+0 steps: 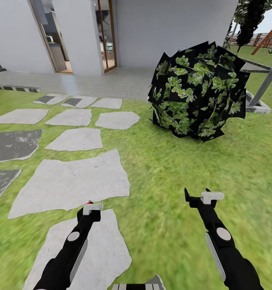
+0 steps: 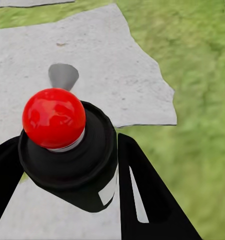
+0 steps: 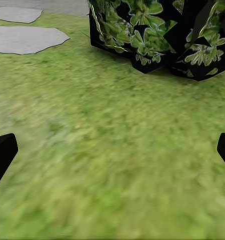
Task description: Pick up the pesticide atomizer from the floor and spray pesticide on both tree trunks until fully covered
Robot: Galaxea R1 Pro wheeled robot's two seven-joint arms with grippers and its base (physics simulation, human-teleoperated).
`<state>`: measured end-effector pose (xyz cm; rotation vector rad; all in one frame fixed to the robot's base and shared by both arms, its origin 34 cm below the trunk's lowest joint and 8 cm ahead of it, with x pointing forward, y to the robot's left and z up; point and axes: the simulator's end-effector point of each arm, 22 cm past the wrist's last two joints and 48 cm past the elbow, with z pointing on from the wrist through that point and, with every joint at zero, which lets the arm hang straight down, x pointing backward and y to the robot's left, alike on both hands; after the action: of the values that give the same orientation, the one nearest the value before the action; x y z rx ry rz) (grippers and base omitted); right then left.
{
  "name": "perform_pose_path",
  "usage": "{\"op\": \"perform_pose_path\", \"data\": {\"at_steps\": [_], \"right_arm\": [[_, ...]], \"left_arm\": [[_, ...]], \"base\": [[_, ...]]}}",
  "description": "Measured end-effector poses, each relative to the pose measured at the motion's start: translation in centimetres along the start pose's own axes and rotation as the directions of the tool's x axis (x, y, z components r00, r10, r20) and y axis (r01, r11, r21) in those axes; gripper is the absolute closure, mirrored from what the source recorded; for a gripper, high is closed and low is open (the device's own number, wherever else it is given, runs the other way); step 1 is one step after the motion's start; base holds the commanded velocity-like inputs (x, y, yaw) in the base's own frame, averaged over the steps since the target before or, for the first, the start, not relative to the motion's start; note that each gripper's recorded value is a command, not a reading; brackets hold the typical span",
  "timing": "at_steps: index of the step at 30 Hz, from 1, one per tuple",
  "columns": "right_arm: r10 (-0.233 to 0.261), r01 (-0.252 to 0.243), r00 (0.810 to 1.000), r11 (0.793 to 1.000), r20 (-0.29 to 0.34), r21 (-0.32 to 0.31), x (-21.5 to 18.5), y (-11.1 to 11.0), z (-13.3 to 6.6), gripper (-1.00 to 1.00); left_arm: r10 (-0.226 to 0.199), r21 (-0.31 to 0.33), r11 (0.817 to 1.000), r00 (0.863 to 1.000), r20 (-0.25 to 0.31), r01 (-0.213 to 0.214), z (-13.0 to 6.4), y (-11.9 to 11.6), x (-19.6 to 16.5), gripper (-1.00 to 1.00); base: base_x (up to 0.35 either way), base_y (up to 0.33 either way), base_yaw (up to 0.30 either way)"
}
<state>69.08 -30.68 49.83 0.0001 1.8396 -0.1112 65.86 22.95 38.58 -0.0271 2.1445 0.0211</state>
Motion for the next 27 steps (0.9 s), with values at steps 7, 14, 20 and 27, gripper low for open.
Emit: {"op": "perform_pose_path", "data": {"at_steps": [7, 14, 20, 27], "right_arm": [[0.002, -0.002, 1.000, 1.000, 0.013, 0.001, -0.7, 0.0, -0.1, -1.00], [0.002, -0.002, 1.000, 1.000, 0.021, 0.001, -1.2, -0.1, -0.2, -1.00], [0.004, -0.004, 1.000, 1.000, 0.029, 0.001, -1.7, -0.1, -0.3, -1.00], [0.005, -0.005, 0.999, 1.000, 0.039, 0.000, -2.3, 0.0, -0.4, -1.00]], "left_arm": [[-0.002, 0.002, 1.000, 1.000, 0.011, 0.002, -0.2, -0.1, -0.6, 1.00], [-0.002, 0.003, 1.000, 1.000, 0.021, 0.002, -0.3, -0.2, -1.2, 1.00], [-0.002, 0.002, 1.000, 1.000, 0.030, 0.002, -0.5, -0.1, -1.7, 1.00], [-0.002, 0.003, 1.000, 0.999, 0.041, 0.002, -0.8, -0.2, -2.3, 1.00]], "base": [[0.000, 0.000, 0.000], [0.000, 0.000, 0.000], [0.000, 0.000, 0.000], [0.000, 0.046, 0.000]]}}
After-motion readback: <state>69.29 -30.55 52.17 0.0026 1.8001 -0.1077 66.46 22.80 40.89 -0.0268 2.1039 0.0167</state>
